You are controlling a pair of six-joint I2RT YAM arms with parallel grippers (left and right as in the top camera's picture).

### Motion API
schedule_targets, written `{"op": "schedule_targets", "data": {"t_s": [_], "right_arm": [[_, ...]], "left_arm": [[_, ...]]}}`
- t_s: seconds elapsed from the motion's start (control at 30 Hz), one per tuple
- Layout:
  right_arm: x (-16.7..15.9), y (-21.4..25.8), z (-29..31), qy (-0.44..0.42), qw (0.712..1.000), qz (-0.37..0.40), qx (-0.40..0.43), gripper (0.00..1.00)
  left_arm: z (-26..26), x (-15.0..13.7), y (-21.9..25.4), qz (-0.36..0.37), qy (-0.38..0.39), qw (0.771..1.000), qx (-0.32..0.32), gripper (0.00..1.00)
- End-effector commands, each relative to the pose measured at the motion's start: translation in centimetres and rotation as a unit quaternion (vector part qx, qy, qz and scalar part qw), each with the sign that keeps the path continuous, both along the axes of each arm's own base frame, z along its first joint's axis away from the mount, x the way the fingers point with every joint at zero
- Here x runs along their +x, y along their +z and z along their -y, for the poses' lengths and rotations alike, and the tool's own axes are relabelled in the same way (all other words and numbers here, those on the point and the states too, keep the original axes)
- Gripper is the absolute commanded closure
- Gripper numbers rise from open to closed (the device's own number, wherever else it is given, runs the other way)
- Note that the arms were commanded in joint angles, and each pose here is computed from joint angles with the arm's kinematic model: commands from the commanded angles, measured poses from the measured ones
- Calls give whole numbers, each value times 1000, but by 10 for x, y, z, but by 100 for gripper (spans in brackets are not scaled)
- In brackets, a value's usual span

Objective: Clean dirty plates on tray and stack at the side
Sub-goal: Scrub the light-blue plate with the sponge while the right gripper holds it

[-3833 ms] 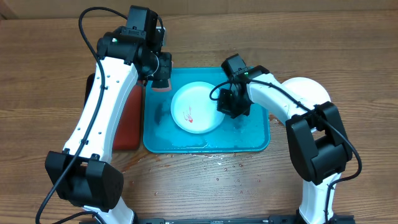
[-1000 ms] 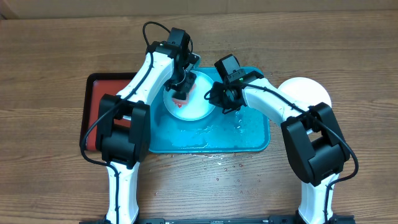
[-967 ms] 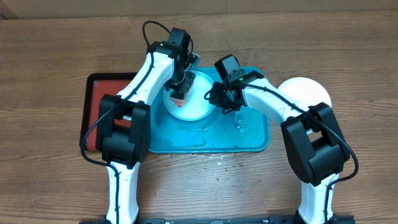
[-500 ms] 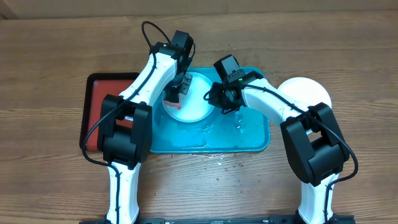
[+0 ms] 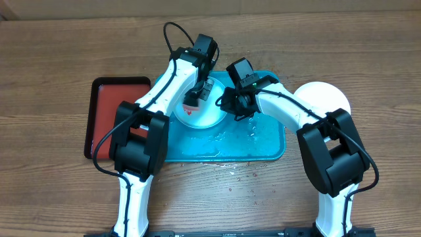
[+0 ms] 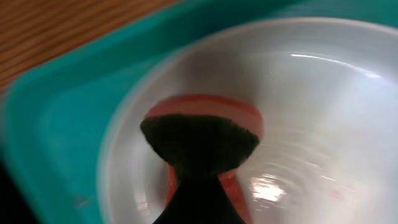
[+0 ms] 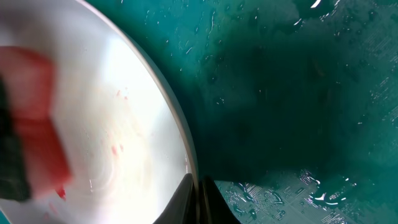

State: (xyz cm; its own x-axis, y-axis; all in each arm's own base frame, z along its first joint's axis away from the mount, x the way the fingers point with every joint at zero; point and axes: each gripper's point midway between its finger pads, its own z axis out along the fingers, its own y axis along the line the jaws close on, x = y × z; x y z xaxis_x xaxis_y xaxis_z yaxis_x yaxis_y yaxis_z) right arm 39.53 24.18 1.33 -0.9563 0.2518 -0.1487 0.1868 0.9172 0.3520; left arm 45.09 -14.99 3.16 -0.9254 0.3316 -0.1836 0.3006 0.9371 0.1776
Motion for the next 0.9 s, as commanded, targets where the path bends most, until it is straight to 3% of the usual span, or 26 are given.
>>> {"op": "schedule_targets", "data": {"t_s": [0.0, 0.1, 0.23, 0.5, 0.67, 0.87], "right_arm": [[-9, -14, 5, 5, 1000, -14, -17, 96], [-9, -14, 5, 5, 1000, -14, -16, 96], [-8, -14, 5, 5, 1000, -14, -16, 96], [-8, -14, 5, 5, 1000, -13, -16, 96], [-8, -14, 5, 5, 1000, -13, -16, 96], [-8, -14, 5, 5, 1000, -13, -16, 96]], "left_arm": [[-54, 10, 10, 81, 173, 975, 114, 96], [-53, -1, 7, 68, 214, 970, 98, 96], [-29, -18, -6, 1, 195, 980, 38, 96], [23, -39, -14, -92, 26, 993, -72, 96], [24, -23, -12, -62, -49, 995, -62, 96], [4, 23, -1, 52, 47, 997, -14, 96]]}}
